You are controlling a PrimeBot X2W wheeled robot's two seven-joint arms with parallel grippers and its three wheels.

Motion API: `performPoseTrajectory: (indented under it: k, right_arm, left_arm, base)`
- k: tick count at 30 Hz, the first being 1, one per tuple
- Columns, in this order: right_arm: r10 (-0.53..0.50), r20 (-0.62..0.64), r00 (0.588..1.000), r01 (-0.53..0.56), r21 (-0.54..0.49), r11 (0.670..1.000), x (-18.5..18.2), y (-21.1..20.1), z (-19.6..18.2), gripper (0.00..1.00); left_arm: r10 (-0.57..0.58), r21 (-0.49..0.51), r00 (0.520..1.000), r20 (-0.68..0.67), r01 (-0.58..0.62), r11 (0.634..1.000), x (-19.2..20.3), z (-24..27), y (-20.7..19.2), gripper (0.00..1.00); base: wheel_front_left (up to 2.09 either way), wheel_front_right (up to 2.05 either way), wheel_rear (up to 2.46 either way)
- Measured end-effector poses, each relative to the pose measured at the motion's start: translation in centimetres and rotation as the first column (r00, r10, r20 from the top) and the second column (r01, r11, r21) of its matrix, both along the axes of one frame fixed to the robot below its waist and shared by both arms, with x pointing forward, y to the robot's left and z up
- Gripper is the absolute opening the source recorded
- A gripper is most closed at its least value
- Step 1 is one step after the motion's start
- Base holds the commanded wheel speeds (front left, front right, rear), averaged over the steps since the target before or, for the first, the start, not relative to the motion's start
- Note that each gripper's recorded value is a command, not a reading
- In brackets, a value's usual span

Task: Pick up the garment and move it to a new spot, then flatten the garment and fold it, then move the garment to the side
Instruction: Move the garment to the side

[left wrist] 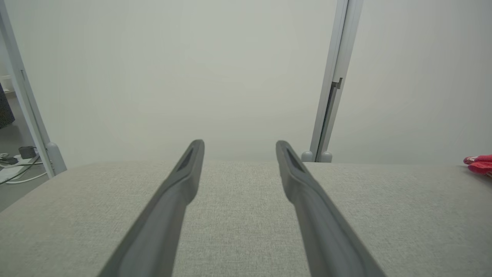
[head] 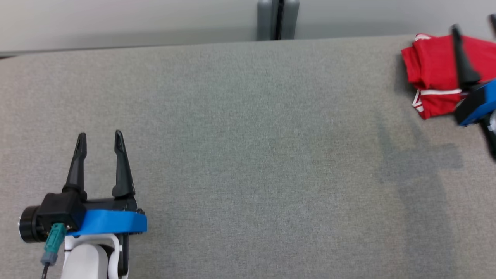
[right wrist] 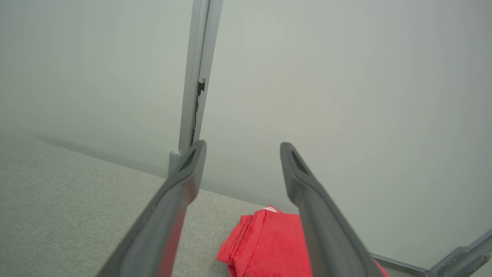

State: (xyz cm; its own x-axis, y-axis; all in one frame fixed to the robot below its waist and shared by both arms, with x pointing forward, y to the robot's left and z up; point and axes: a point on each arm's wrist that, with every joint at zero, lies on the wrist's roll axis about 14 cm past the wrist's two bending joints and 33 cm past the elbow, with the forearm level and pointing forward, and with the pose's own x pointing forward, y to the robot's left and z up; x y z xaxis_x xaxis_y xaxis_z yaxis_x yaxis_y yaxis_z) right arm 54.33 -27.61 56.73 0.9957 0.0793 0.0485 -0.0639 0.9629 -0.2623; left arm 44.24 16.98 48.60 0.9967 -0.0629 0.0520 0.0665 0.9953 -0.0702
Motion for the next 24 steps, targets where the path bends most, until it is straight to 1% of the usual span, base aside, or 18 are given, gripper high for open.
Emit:
performPoseTrajectory:
  k: [7, 12, 17, 24]
  right_arm:
    - [0.115, 0.036, 0.993, -0.118, 0.095, 0.989, -2.6, 6.0, 0.0, 1.00]
    - [0.155, 0.036, 0.987, -0.159, 0.159, 0.974, -5.1, 8.5, -1.1, 1.00]
    - [0.160, 0.030, 0.987, -0.163, 0.219, 0.962, -8.0, 9.7, -2.3, 1.00]
    - [0.121, 0.021, 0.992, -0.122, 0.283, 0.951, -11.6, 9.5, -3.2, 1.00]
  left_arm:
    - [0.020, -0.007, 1.000, 0.001, -0.020, 1.000, -2.3, 0.7, 0.7, 1.00]
    - [0.031, -0.009, 1.000, 0.004, -0.031, 0.999, -3.7, 1.1, 1.1, 1.00]
    - [0.041, -0.012, 0.999, 0.008, -0.041, 0.999, -4.8, 1.3, 1.5, 1.00]
    - [0.037, -0.018, 0.999, 0.006, -0.036, 0.999, -5.7, 1.4, 1.3, 1.00]
  base:
    - [0.00, 0.00, 0.00]
    - [0.00, 0.00, 0.00]
    - [0.00, 0.00, 0.00]
    - [0.00, 0.00, 0.00]
